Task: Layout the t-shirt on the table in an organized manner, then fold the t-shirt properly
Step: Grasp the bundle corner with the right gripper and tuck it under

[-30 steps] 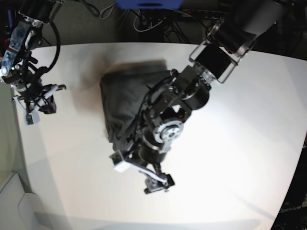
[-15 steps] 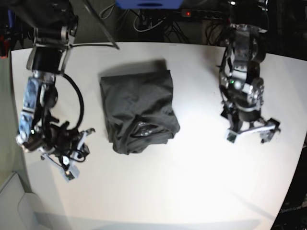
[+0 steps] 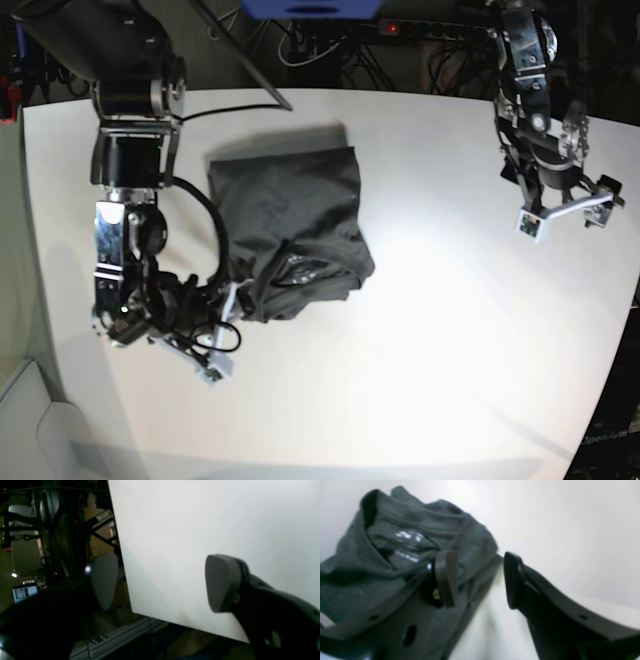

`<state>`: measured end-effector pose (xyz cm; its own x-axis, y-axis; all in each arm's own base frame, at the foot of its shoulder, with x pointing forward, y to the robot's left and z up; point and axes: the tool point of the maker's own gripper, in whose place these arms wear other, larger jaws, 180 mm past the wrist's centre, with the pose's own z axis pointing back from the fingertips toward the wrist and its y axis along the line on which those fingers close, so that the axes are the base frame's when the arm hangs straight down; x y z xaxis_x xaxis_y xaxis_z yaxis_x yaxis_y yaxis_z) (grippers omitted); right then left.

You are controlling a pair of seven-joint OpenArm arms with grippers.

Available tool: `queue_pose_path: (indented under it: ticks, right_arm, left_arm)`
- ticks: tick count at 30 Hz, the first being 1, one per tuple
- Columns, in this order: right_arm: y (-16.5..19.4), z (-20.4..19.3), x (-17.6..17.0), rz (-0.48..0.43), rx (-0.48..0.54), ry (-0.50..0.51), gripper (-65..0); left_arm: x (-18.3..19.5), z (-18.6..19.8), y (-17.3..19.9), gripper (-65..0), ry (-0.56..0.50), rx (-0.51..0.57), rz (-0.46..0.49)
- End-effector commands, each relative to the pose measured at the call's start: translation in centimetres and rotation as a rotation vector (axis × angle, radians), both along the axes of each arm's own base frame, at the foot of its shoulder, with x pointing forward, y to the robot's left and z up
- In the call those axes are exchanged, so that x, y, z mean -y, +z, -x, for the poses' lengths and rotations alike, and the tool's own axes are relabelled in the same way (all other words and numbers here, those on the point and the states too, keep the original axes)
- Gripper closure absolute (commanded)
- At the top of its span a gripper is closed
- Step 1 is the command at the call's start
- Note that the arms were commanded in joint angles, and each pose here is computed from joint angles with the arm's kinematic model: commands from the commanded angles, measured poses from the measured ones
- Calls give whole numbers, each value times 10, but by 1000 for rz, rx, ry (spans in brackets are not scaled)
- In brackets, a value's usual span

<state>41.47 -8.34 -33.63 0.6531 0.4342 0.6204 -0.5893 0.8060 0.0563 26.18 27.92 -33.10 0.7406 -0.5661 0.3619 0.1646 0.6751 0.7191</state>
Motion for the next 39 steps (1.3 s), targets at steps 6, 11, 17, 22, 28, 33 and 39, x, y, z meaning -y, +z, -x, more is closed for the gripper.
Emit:
queue_pose_path:
  ticks: [6,11,17,22,28,33,39]
  right_arm:
    - [-8,-17,-19,-104,8,5,-309]
    - [-17,-23,-17,-136,-3,-12,-308]
    - [-16,-27,-20,-182,38,-25,-243]
    - [-24,-21,-22,-188,25,-26,-26]
    - [-34,-13,-19,-181,1,-28,0]
    - [-31,-15,-3,-163,10,-48,0]
    - [-5,-21,15,-120,108,-50,0]
  left_arm:
    - [-2,3,5,-532,-3,12,-18]
    - [-2,3,5,-532,-3,10,-18]
    - [-2,3,5,-532,-4,10,-17]
    - [-2,3,5,-532,-4,10,-17]
    - [-2,3,4,-532,-4,9,-17]
    - [-2,3,4,-532,-5,10,-17]
    - [-1,3,4,-532,-6,10,-16]
